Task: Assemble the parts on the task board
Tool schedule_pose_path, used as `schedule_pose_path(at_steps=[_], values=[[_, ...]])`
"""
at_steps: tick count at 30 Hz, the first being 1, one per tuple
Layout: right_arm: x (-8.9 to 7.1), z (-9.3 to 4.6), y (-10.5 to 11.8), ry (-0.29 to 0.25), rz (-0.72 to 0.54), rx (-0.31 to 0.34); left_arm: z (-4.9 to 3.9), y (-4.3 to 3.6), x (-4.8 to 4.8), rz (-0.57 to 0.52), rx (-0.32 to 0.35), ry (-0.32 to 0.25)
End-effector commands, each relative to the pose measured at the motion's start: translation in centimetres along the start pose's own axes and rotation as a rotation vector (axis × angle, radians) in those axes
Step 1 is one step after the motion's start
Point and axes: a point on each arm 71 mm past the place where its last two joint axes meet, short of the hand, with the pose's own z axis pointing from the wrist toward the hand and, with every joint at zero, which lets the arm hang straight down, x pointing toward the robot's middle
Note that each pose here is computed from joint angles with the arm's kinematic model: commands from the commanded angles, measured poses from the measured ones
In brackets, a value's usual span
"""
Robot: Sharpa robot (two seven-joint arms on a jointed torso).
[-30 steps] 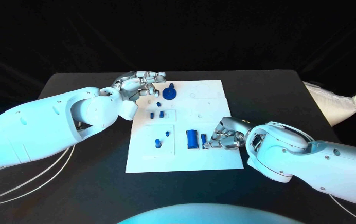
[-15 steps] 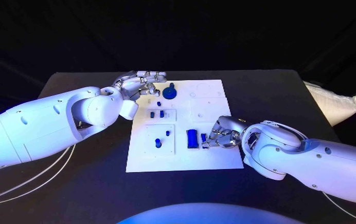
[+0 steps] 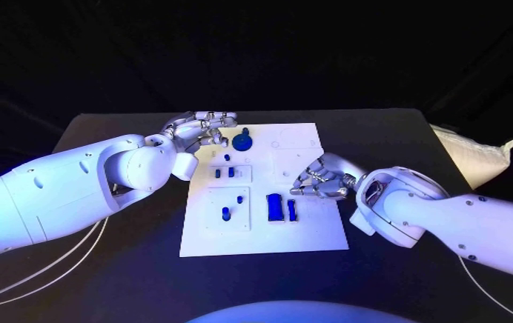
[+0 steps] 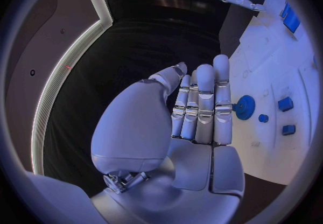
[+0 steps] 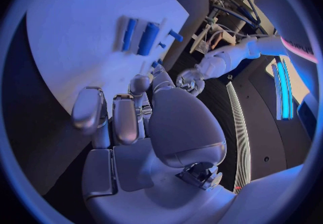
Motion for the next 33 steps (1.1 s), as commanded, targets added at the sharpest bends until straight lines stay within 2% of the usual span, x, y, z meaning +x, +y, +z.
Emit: schedule_pose_path(at_steps=[1,4,8,12,16,17,22,25,29,33], values=[[-2.3,1.0,0.1,-0.063,0.374,-0.152,0.39,-0.11,-0.56,-0.025,0.049,-0.052],[-4.7,2.6,-1.0,-0.118,0.519,-0.166,0.80,-0.17,-1.34,-0.023,0.084,-0.099],[-6.8,4.5,-2.3,-0.180,0.652,-0.178,1.35,-0.31,-2.30,-0.025,0.122,-0.155],[-8.3,6.1,-3.4,-0.231,0.732,-0.190,2.07,-0.40,-2.98,-0.024,0.152,-0.196],[-9.2,7.1,-4.2,-0.264,0.764,-0.200,2.52,-0.46,-3.37,-0.022,0.170,-0.218],[-8.9,6.9,-4.4,-0.265,0.634,-0.118,2.48,-0.05,-3.05,-0.012,0.112,-0.180],[-8.6,6.9,-4.2,-0.277,0.645,-0.122,2.38,0.12,-2.88,-0.004,0.116,-0.190],[-8.0,6.7,-3.7,-0.303,0.669,-0.129,2.14,0.48,-2.51,0.012,0.125,-0.212],[-7.0,6.4,-2.8,-0.350,0.711,-0.138,1.65,1.09,-1.80,0.043,0.144,-0.251],[-5.3,5.8,-1.5,-0.420,0.769,-0.137,0.76,1.96,-0.61,0.095,0.178,-0.311]])
